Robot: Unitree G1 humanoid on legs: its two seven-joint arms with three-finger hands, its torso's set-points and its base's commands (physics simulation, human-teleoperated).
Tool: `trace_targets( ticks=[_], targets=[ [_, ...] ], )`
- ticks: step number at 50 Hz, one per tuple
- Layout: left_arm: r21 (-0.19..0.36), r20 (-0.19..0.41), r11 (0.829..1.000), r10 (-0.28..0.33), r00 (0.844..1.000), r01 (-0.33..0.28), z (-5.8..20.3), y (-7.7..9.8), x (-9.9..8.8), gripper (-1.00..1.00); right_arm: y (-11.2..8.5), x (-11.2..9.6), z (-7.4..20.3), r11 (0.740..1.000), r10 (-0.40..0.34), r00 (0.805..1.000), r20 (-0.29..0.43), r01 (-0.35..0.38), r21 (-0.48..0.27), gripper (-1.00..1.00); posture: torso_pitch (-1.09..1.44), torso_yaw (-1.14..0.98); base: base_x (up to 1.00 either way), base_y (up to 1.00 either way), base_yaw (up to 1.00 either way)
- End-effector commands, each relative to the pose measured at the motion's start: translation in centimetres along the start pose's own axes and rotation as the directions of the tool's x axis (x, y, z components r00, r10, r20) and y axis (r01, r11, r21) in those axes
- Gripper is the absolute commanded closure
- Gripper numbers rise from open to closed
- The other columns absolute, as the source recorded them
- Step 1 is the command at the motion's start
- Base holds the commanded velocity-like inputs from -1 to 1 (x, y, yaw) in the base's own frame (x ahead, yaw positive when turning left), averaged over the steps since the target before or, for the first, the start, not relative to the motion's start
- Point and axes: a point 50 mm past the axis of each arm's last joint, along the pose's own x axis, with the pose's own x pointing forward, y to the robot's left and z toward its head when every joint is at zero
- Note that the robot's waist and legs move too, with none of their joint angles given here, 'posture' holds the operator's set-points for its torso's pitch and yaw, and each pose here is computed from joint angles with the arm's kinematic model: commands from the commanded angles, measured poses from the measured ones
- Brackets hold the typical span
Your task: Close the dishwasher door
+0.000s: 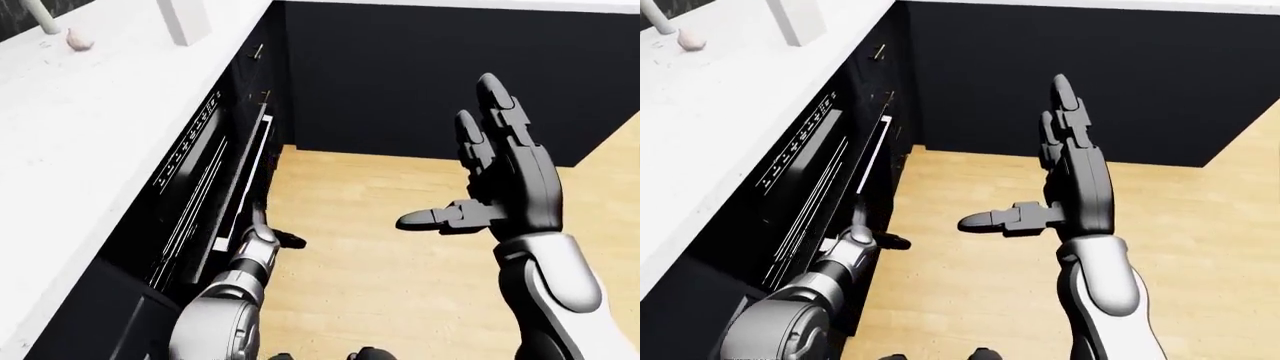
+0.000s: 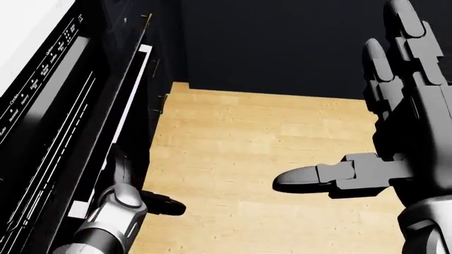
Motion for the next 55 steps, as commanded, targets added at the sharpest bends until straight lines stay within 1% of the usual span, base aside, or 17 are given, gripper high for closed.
trace_targets(
  ticks=[1,6,12,29,30,31,35,38,45,50,54,55],
  targets=[
    [-0.030,-0.002,1.000,0.008,1.000,-0.008,0.6,0.8,0.3,-1.00,0.0,-0.1,1.1,1.000,-0.001,0.997,0.073,0.002,-0.008,-1.00,0.88,0.00,0.00,0.00,0.00],
    [-0.059,-0.022,0.998,0.027,0.999,-0.029,0.2,1.9,0.7,-1.00,0.2,-0.1,1.0,1.000,0.002,0.997,0.072,-0.001,-0.008,-1.00,0.88,0.00,0.00,0.00,0.00],
    [-0.078,-0.032,0.996,0.050,0.998,-0.052,0.1,3.0,1.1,-1.00,0.5,-0.1,0.9,1.000,0.008,0.998,0.070,-0.007,-0.009,-1.00,0.88,0.00,0.00,0.00,0.00],
    [-0.112,-0.069,0.989,0.092,0.993,-0.100,-0.8,5.0,1.7,-1.00,0.7,-0.1,0.8,1.000,0.011,0.998,0.068,-0.010,-0.009,-1.00,0.88,0.00,0.00,0.00,0.00],
    [-0.097,-0.072,0.989,0.106,0.992,-0.112,-0.9,5.1,1.7,-1.00,0.7,-0.1,0.7,1.000,0.012,0.998,0.067,-0.012,-0.009,-1.00,0.88,0.00,0.00,0.00,0.00],
    [-0.097,-0.073,0.989,0.107,0.992,-0.114,-0.9,5.2,1.7,-1.00,0.8,-0.1,0.8,1.000,0.014,0.998,0.067,-0.013,-0.010,-1.00,0.88,0.00,0.00,0.00,0.00],
    [-0.108,-0.084,0.986,0.116,0.990,-0.124,-1.2,5.8,1.9,-1.00,0.7,0.0,0.8,1.000,0.013,0.998,0.069,-0.013,-0.011,-1.00,0.88,0.00,0.00,0.00,0.00],
    [-0.106,-0.087,0.985,0.128,0.988,-0.137,-1.3,6.3,2.0,-1.00,0.8,0.1,0.8,1.000,0.015,0.998,0.069,-0.014,-0.011,-1.00,0.88,0.00,0.00,0.00,0.00],
    [-0.114,-0.114,0.978,0.160,0.981,-0.173,-2.0,7.6,2.3,-1.00,0.8,0.1,0.8,1.000,0.014,0.998,0.069,-0.013,-0.013,-1.00,0.88,0.00,0.00,0.00,0.00],
    [-0.117,-0.127,0.976,0.171,0.977,-0.186,-2.6,8.0,2.4,-1.00,0.9,0.1,0.7,1.000,0.017,0.998,0.067,-0.016,-0.014,-1.00,0.88,0.00,0.00,0.00,0.00],
    [-0.142,-0.147,0.969,0.181,0.972,-0.202,-3.0,8.9,2.6,-1.00,0.9,0.1,0.7,1.000,0.016,0.998,0.067,-0.015,-0.014,-1.00,0.88,0.00,0.00,0.00,0.00],
    [-0.140,-0.150,0.968,0.188,0.971,-0.209,-3.1,9.1,2.6,-1.00,1.0,0.1,0.6,1.000,0.017,0.998,0.066,-0.016,-0.013,-1.00,0.88,0.00,0.00,0.00,0.00]
  ],
)
